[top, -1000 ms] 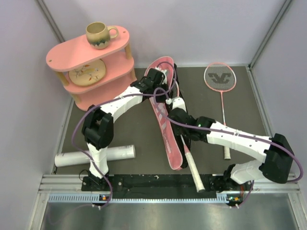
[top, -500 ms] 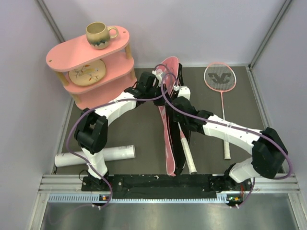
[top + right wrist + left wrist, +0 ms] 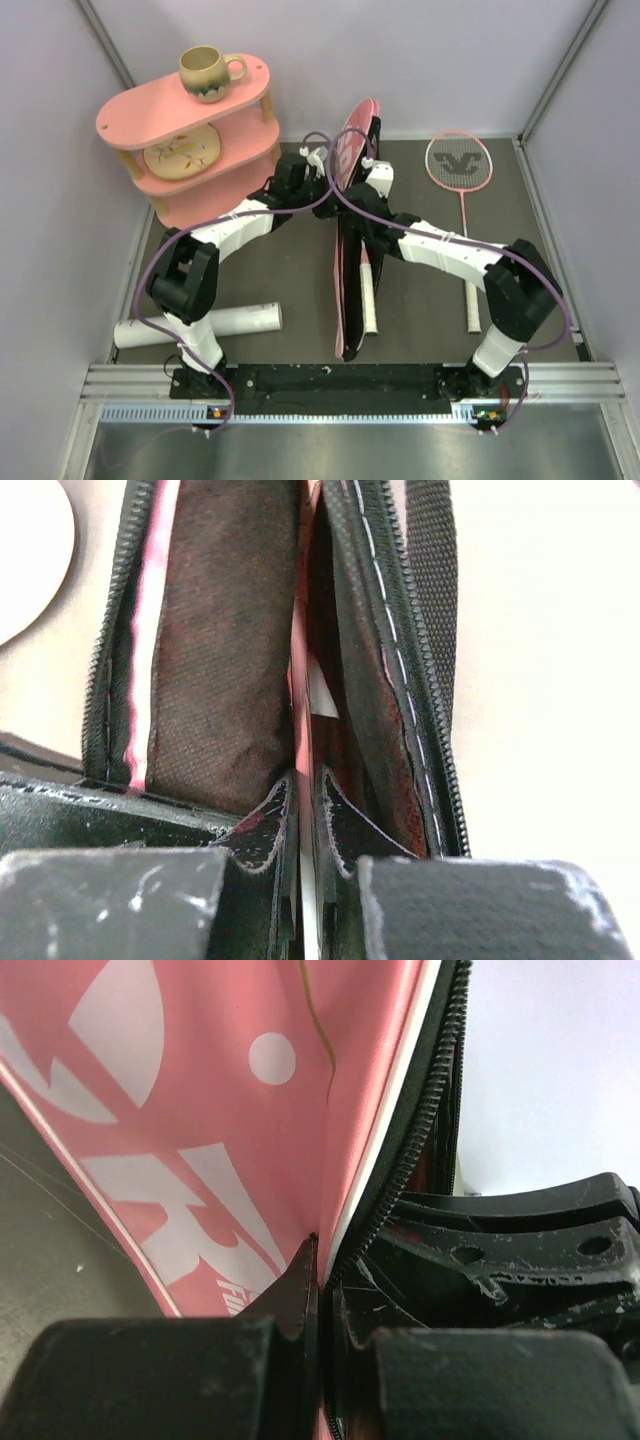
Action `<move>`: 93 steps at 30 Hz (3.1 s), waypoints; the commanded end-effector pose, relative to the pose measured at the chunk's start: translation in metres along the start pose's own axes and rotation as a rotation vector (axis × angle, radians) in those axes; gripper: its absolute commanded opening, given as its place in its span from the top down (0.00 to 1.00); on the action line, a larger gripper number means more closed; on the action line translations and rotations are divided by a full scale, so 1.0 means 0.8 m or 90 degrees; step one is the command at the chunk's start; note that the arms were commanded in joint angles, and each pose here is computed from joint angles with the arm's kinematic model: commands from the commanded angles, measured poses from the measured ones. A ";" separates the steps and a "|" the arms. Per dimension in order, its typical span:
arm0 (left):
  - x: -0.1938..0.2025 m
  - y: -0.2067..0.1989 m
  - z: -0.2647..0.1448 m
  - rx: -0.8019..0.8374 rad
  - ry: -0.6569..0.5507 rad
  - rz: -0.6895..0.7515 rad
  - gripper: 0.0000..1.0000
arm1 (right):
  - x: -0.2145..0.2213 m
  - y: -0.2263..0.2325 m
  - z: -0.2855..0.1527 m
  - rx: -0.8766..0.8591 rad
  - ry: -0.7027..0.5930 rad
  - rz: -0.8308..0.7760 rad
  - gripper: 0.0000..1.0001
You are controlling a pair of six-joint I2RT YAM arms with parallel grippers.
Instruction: Pack up the badminton gear
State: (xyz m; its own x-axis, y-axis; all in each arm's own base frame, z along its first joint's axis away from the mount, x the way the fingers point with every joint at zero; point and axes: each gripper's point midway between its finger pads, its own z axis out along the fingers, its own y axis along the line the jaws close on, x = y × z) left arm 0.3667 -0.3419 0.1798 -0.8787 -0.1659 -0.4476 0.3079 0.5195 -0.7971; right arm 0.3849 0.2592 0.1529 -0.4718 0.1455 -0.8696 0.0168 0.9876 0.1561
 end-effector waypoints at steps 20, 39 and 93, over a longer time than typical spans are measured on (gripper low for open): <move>0.016 -0.064 -0.042 0.205 0.076 -0.085 1.00 | 0.017 0.026 0.034 0.029 -0.056 0.007 0.68; 0.004 0.010 -0.033 -0.002 0.068 -0.097 1.00 | -0.079 -0.024 -0.129 -0.259 -0.023 -0.091 0.15; -0.027 0.055 -0.070 -0.276 -0.143 -0.104 1.00 | 0.003 -0.221 0.014 -0.123 0.245 0.100 1.00</move>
State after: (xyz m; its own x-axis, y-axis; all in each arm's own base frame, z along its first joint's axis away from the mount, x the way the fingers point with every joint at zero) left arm 0.3596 -0.2908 0.1612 -0.8864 -0.2788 -0.3695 0.0622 0.7192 -0.6920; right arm 0.3871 0.0464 0.0601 -0.8496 0.2414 -0.4689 0.1252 0.9560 0.2655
